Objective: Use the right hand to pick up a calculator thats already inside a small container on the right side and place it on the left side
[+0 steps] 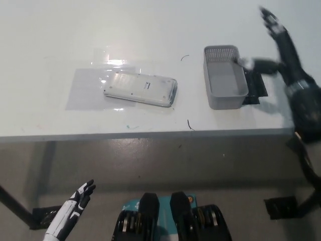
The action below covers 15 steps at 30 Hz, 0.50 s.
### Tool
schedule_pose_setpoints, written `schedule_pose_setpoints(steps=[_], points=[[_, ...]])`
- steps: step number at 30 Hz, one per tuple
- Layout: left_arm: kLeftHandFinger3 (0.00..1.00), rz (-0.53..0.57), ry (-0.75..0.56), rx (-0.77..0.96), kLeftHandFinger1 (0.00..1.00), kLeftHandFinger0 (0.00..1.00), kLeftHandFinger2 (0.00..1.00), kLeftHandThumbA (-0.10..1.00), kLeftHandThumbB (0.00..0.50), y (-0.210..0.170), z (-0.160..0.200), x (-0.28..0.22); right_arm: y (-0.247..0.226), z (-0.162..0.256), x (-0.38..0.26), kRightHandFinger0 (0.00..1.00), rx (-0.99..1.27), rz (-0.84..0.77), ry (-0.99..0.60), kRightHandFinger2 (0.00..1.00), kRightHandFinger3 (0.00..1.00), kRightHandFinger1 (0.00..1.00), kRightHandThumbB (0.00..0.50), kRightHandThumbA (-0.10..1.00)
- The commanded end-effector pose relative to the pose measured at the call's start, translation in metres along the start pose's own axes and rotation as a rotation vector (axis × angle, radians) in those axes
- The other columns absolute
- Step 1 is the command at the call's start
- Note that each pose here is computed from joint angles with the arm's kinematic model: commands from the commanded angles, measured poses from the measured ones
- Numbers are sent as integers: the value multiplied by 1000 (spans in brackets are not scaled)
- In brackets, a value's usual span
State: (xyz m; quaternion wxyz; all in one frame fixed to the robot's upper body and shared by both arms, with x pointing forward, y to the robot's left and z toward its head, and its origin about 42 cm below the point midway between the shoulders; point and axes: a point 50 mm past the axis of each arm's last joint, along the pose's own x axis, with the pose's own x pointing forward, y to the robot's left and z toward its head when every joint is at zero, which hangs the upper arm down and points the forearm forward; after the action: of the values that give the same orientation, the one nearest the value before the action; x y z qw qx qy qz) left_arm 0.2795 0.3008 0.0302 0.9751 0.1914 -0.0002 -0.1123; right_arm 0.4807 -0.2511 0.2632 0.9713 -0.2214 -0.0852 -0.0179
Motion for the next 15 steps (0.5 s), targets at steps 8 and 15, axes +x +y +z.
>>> schedule_pose_setpoints(steps=[8,15], points=[[1000,-21,-1,-6,1000,1000,1000,1000,500,-10,-10,-20,-147,129,-323,1000,319,-327,-1308,1000,1000,1000,387,889],[1000,-20,-12,-15,1000,1000,1000,1000,500,-17,-7,-16,-52,47,-308,1000,499,-166,-781,1000,1000,1000,320,963]])
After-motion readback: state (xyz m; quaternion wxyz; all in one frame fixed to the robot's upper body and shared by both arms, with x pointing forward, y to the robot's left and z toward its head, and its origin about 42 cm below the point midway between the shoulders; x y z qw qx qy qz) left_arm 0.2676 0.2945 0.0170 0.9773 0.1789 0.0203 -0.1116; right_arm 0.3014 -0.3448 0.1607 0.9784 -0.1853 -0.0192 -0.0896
